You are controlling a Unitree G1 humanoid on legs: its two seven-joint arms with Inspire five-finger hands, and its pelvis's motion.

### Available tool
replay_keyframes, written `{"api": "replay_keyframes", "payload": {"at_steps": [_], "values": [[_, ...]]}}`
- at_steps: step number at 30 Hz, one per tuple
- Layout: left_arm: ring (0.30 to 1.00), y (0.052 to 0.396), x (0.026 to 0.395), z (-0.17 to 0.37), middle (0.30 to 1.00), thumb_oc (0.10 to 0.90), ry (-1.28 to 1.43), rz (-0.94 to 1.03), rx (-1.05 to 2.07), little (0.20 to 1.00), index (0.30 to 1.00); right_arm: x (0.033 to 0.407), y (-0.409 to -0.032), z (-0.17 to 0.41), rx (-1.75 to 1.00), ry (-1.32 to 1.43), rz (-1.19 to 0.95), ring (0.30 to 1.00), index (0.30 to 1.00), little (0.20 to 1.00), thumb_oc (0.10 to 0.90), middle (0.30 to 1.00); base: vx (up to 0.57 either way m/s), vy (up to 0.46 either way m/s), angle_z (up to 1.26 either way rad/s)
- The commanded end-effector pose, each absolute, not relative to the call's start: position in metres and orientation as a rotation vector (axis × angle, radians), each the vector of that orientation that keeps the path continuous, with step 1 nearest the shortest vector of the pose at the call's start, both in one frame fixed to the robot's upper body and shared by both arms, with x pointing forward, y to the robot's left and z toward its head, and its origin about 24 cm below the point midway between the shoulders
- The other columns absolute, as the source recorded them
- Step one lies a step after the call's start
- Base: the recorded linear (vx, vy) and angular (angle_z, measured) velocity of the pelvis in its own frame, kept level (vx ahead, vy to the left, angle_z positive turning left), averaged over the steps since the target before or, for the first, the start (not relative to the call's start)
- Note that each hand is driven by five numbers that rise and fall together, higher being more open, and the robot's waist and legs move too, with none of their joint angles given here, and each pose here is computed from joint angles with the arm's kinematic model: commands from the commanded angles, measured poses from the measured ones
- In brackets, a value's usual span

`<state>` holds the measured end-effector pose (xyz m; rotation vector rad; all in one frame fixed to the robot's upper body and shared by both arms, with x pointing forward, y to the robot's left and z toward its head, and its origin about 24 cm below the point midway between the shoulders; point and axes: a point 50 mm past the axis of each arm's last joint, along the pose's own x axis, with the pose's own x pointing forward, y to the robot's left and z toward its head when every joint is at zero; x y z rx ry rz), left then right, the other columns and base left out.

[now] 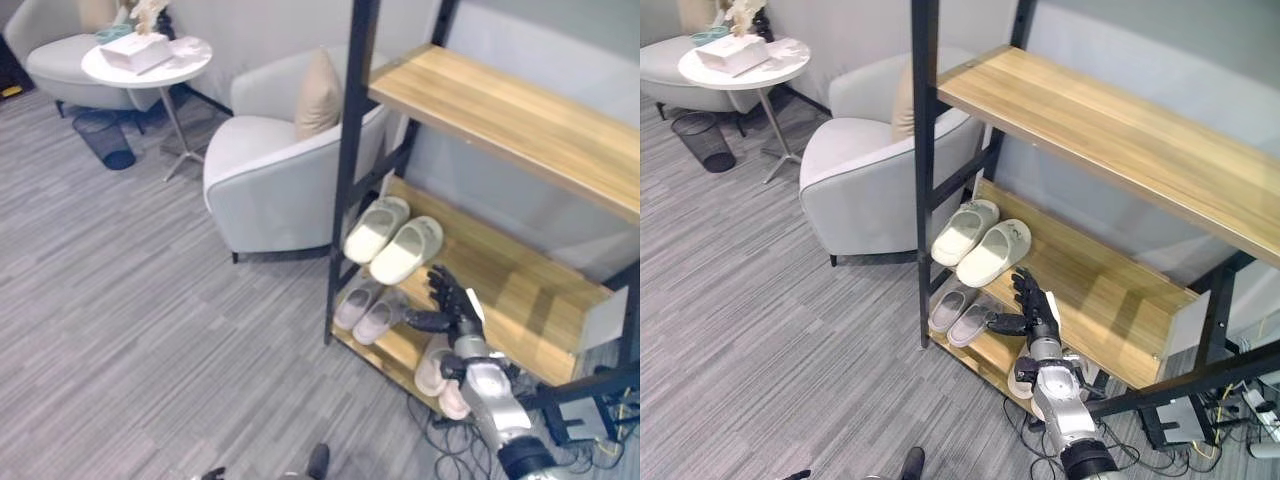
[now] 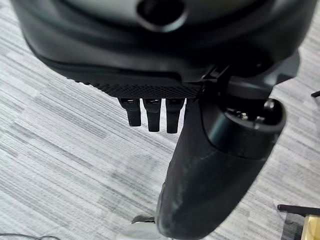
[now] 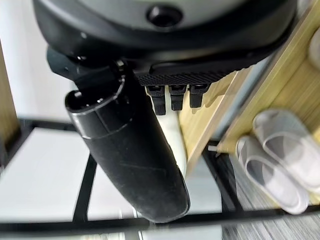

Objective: Arrange the slippers neatly on the shoe rack.

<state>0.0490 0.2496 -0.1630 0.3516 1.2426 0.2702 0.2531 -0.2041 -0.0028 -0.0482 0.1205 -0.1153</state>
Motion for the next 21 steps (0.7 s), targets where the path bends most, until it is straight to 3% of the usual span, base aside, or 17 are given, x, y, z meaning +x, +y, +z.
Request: {"api": "replay_keyframes", "payload": {"at_steps": [1,6,9,15,21], "values": [[0.900,0.246,0.056,-0.164,0.900,0.800,1.250,0.251,0.328,0.900,0.900,0.261,-0.214,0.042,-0.103,-0.097,-0.036,0.900,0.900,0.900,0.800,0.900,-0.04,-0.031,-0.18],[0.900,0.239,0.062,-0.165,0.900,0.800,1.230,0.222,0.263,0.900,0.900,0.222,-0.230,0.002,-0.266,0.112,0.025,0.900,0.900,0.900,0.800,0.900,-0.01,-0.044,-0.30],[0.900,0.237,0.072,-0.164,0.900,0.800,1.197,0.206,0.235,0.900,0.900,0.207,-0.247,-0.019,-0.168,0.221,-0.072,0.900,0.900,0.900,0.800,0.900,0.00,-0.048,-0.21],[0.900,0.224,0.075,-0.166,0.900,0.800,1.186,0.108,0.245,0.900,0.900,0.171,-0.271,-0.062,-0.270,0.502,-0.066,0.900,0.900,0.900,0.800,0.900,-0.01,-0.061,-0.33],[0.900,0.220,0.074,-0.168,0.900,0.800,1.214,0.066,0.283,0.900,0.900,0.119,-0.287,-0.122,-0.263,0.896,-0.266,0.900,0.900,0.900,0.800,0.900,0.00,-0.060,-0.12]]}}
